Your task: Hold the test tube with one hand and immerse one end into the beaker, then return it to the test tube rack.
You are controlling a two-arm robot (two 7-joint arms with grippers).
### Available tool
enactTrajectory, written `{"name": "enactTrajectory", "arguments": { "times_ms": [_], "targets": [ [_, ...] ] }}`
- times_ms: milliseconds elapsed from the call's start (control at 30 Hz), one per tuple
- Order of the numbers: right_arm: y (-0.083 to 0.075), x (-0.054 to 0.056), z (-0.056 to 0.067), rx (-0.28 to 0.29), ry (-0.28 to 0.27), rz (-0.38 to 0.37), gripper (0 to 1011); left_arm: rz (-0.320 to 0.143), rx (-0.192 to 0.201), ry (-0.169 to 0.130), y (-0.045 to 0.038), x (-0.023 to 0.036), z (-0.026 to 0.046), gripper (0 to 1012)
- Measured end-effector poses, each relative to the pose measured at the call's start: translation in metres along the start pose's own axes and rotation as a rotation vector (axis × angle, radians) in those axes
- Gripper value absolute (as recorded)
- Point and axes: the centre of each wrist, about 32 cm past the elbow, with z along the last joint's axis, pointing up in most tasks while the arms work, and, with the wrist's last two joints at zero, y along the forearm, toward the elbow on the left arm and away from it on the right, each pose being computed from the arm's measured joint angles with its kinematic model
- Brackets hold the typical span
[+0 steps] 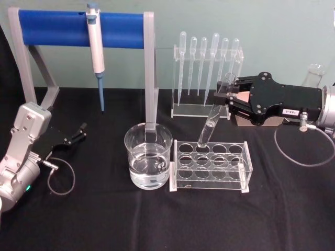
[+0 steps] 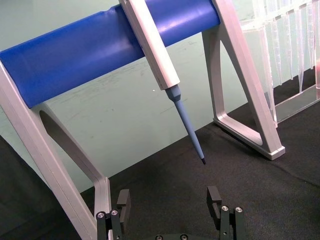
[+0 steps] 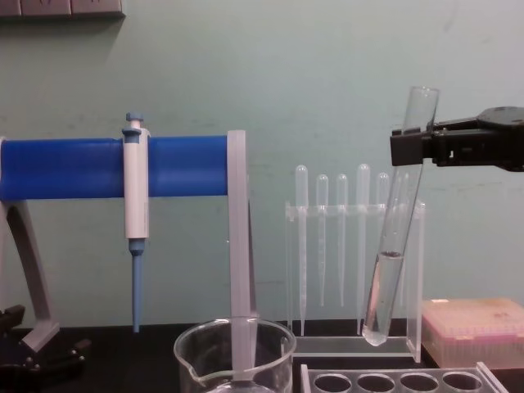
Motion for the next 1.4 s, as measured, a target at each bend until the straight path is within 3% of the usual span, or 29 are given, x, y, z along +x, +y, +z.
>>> {"name": "enactTrajectory", "arguments": {
  "times_ms": [1400],
  "targets": [
    [-0.0001, -0.0001, -0.0002, 0.000, 0.000, -0.002, 241, 0.000, 0.000, 0.000, 0.0000, 0.0000, 0.0000, 1000]
  ]
}}
